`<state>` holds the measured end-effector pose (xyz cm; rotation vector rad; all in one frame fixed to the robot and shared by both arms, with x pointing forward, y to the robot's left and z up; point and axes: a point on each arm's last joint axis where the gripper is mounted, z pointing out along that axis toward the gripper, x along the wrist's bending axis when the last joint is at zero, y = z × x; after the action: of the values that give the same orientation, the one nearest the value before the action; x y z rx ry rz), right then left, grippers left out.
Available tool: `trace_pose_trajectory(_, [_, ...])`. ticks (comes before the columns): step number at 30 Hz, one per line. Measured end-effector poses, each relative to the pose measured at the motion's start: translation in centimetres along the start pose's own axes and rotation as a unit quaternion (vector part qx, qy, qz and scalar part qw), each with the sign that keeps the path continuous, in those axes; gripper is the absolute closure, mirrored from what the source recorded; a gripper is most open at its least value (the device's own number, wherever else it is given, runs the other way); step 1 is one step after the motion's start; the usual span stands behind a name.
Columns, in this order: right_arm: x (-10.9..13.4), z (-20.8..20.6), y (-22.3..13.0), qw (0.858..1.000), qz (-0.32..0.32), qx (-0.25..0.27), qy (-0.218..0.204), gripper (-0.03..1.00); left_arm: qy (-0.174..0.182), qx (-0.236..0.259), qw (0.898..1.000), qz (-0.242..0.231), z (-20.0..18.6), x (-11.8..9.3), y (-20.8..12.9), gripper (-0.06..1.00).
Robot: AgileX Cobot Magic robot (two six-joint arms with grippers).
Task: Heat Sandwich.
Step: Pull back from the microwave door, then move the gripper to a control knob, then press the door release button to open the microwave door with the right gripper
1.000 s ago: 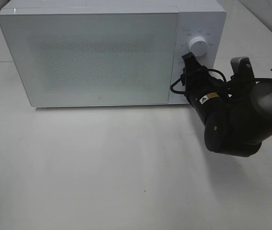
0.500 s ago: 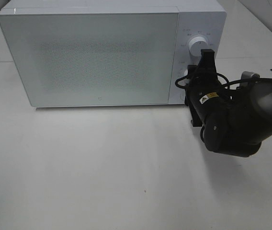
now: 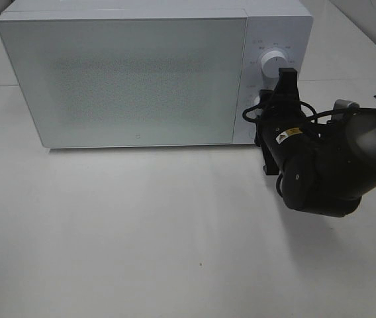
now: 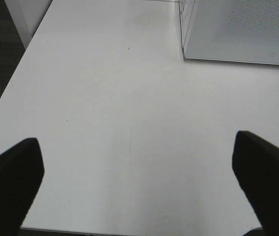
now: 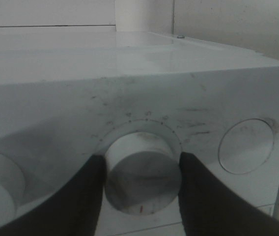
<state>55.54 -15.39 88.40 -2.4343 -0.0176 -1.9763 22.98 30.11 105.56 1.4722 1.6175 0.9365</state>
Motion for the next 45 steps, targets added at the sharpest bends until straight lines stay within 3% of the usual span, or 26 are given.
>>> trace_pose_trajectory(11, [0.0, 0.0, 0.0, 1.0, 0.001, 0.0, 0.0, 0.51, 0.0, 0.0, 1.0, 0.0, 0.0, 0.0, 0.0, -0.05])
trace_pose_trajectory(17, [-0.2, 0.0, -0.1, 1.0, 0.003, 0.002, -0.009, 0.35, 0.0, 0.0, 1.0, 0.0, 0.0, 0.0, 0.0, -0.05])
trace_pose_trajectory(18, [-0.4, -0.1, -0.1, 1.0, 0.003, 0.002, -0.016, 0.28, 0.0, 0.0, 1.0, 0.0, 0.0, 0.0, 0.0, -0.05])
trace_pose_trajectory(22, [-0.5, -0.1, -0.1, 1.0, 0.003, 0.003, -0.019, 0.23, 0.0, 0.0, 1.0, 0.0, 0.0, 0.0, 0.0, -0.05])
trace_pose_trajectory(29, [-0.5, -0.2, -0.2, 1.0, 0.003, 0.011, -0.016, 0.23, 0.0, 0.0, 1.0, 0.0, 0.0, 0.0, 0.0, -0.05])
trace_pose_trajectory(37, [0.4, -1.1, -0.1, 0.999, -0.016, 0.038, 0.014, 0.22, 0.0, 0.0, 1.0, 0.0, 0.0, 0.0, 0.0, -0.05])
trace_pose_trajectory(45, [0.5, -3.2, 0.9, 0.997, -0.056, 0.051, -0.008, 0.22, 0.0, 0.0, 1.0, 0.0, 0.0, 0.0, 0.0, -0.05])
